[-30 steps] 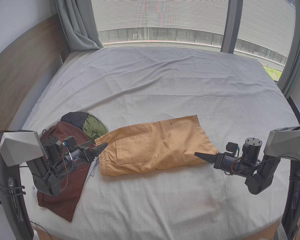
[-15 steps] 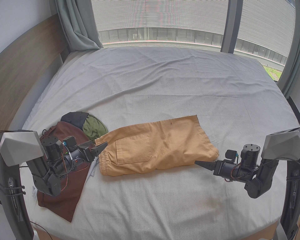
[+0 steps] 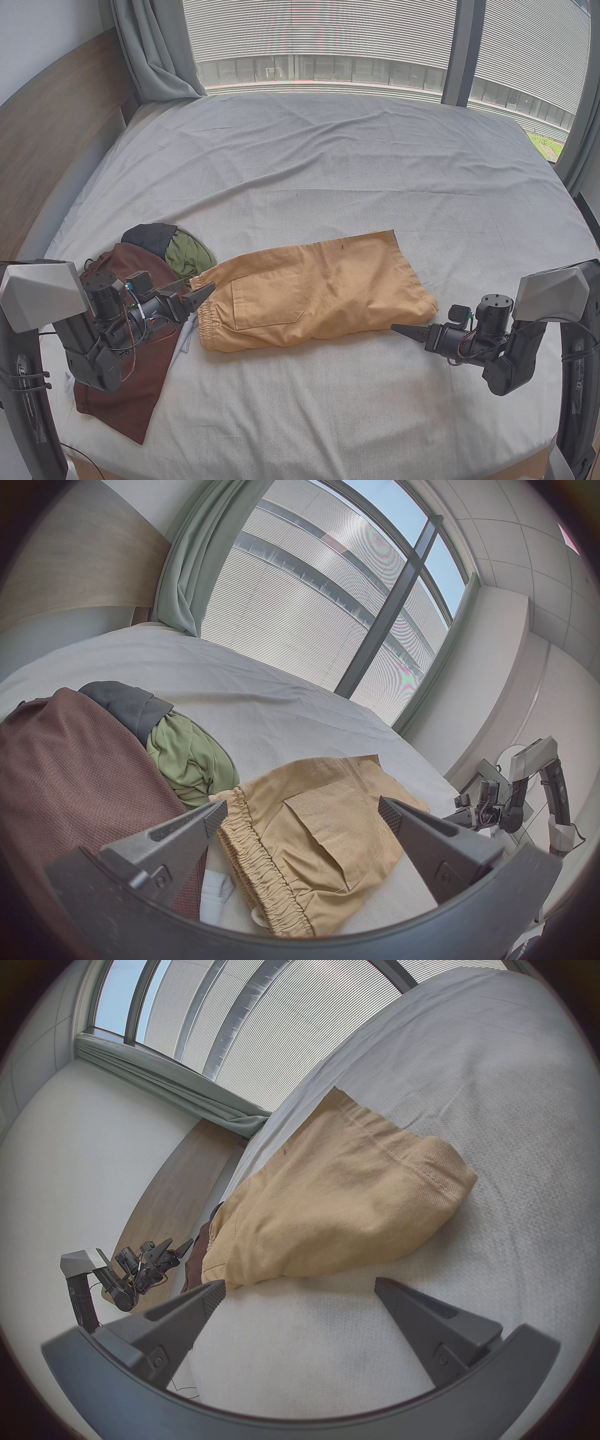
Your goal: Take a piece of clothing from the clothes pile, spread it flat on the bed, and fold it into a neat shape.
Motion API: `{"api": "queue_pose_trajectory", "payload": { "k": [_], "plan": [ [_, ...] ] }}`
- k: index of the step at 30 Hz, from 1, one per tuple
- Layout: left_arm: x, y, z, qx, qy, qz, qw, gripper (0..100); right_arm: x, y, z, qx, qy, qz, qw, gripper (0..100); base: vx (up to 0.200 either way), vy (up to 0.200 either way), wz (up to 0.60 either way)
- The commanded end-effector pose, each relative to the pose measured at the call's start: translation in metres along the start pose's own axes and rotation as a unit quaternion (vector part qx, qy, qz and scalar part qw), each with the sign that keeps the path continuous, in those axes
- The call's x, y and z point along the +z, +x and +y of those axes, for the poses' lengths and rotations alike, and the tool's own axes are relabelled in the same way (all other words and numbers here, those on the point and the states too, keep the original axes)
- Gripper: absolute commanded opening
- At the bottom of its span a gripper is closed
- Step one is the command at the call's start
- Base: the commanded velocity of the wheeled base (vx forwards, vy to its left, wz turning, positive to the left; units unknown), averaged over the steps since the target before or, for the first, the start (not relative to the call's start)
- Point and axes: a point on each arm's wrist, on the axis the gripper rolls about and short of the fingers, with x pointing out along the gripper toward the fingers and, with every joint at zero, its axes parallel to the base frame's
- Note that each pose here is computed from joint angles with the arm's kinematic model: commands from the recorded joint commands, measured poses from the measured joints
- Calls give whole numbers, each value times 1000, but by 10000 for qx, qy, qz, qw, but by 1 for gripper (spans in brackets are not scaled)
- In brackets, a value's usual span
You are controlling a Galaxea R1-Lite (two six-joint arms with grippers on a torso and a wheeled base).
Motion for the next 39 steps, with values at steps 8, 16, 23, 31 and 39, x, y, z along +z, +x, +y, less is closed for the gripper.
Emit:
{"api": "queue_pose_trajectory", "payload": {
  "k": [8,16,23,31,39],
  "plan": [
    [0,0,0,-8,0,5,10000,100,-1,24,-17,78,-27,-70,9999,100,0,0,0],
    [0,0,-1,-8,-7,5,10000,100,5,67,-5,136,240,-574,9980,100,0,0,0],
    [0,0,-1,-17,4,1,10000,100,-9,87,10,339,379,-457,9977,100,0,0,0],
    [1,0,-1,-13,3,-15,10000,100,-11,96,7,330,346,-543,9974,100,0,0,0],
    [0,0,-1,-22,1,10,10000,100,-8,97,6,333,328,-606,9971,100,0,0,0]
  ]
}}
